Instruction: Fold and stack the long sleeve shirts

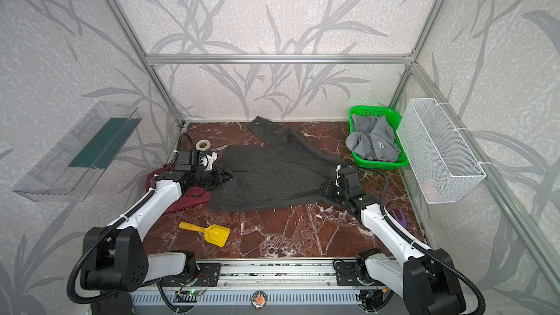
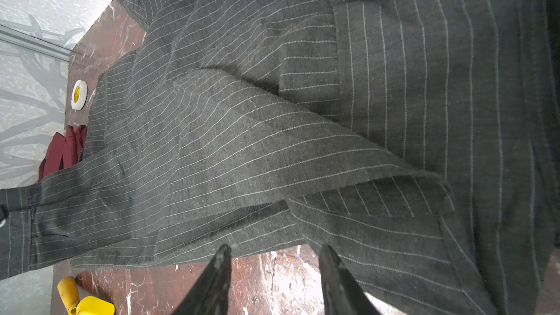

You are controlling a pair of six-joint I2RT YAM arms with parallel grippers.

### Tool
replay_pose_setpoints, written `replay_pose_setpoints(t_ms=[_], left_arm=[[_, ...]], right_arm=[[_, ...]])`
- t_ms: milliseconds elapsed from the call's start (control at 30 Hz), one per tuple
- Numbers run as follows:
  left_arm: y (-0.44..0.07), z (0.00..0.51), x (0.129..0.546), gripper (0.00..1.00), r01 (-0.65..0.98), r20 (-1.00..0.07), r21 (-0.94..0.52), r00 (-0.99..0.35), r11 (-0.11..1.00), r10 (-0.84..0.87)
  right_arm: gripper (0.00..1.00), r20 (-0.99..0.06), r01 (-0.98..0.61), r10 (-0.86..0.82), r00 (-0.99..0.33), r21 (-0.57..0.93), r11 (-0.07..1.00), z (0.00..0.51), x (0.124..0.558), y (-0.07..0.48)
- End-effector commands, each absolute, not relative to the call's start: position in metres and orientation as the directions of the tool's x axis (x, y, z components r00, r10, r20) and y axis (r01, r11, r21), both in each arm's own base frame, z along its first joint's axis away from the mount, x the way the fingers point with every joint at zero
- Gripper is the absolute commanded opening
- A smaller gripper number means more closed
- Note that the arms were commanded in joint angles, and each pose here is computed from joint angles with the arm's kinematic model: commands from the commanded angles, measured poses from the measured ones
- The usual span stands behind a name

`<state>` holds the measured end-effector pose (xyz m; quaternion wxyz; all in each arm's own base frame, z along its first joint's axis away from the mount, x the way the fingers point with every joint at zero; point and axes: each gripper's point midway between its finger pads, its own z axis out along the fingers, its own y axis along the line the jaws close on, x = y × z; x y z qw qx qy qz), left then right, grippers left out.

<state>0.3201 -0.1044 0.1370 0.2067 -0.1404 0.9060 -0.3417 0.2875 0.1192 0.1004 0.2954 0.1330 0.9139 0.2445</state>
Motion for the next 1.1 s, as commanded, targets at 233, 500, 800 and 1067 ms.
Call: replay_pose_setpoints(t_ms=[233,500,800,1067], left_arm=[[-0.085,0.125,0.315,0.27,-0.201,-0.22,-0.604,-0.888,0.772,-0.403],[-0.028,0.182,0.324,0.43,-0.3,-0.411,-0.443,-0.77,0.845,-0.488],[-0.081,0.182,0.315,0.61,-0.207,-0.444,-0.459,-0.789,0.864,-0.425],[-0.13,0.118,0.308,0.59,-0.226,-0.301,-0.452,-0.872,0.863,-0.386]], right_arm=[[0.48,-0.503,0.069,0.35,-0.79,0.496,0.866,0.098,0.285,0.118],[0.49,-0.484,0.103,0.359,-0.798,0.478,0.873,0.099,0.284,0.114],[0.66,-0.407,0.308,0.389,-0.826,0.252,0.917,0.078,0.266,0.064],[0.6,-0.323,0.448,0.515,-0.794,0.261,0.855,0.063,0.271,0.04]])
